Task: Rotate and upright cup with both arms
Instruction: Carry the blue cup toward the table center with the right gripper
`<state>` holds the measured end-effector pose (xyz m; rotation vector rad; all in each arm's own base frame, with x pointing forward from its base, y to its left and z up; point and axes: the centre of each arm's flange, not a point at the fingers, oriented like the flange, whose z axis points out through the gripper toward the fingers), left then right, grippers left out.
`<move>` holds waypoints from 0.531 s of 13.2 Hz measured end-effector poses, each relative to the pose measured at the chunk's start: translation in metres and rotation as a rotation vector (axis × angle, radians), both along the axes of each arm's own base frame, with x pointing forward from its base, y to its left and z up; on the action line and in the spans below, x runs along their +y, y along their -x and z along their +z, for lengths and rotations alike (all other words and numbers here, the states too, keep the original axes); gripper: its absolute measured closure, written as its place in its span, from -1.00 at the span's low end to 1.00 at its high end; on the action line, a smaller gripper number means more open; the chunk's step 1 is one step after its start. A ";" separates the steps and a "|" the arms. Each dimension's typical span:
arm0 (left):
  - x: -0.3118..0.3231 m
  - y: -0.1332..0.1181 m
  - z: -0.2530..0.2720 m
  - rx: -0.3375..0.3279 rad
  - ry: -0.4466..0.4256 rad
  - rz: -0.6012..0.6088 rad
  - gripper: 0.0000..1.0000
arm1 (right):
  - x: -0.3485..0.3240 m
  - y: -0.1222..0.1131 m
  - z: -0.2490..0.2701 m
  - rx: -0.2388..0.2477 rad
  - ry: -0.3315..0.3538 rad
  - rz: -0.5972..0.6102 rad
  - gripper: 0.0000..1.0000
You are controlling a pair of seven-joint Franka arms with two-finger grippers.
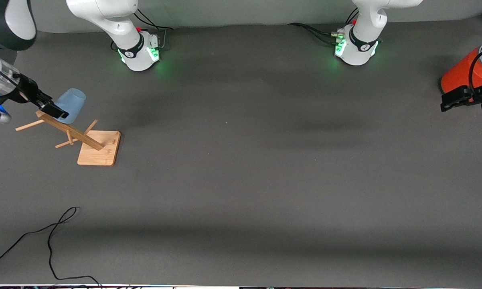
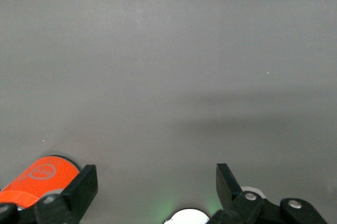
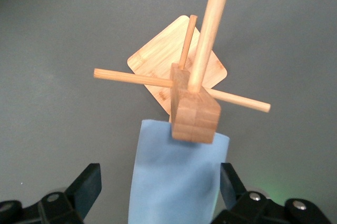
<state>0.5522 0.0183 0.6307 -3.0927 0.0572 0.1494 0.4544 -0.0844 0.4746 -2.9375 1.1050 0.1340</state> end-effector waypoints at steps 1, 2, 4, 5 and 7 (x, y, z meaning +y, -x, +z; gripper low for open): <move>0.000 0.001 0.007 -0.022 0.002 0.000 -1.00 | 0.000 0.001 -0.009 0.002 -0.001 -0.002 -1.00; 0.000 0.001 0.011 -0.041 0.006 -0.001 -1.00 | 0.000 0.002 -0.014 0.005 -0.002 -0.003 -1.00; -0.001 0.000 0.014 -0.062 0.015 -0.003 -1.00 | -0.001 0.003 -0.016 0.006 -0.002 -0.005 -1.00; -0.001 0.000 0.015 -0.069 0.017 -0.003 -1.00 | -0.001 0.003 -0.016 0.006 -0.002 -0.006 -1.00; -0.003 -0.002 0.016 -0.084 0.017 -0.007 -1.00 | -0.001 0.003 -0.017 0.006 -0.002 -0.006 -0.99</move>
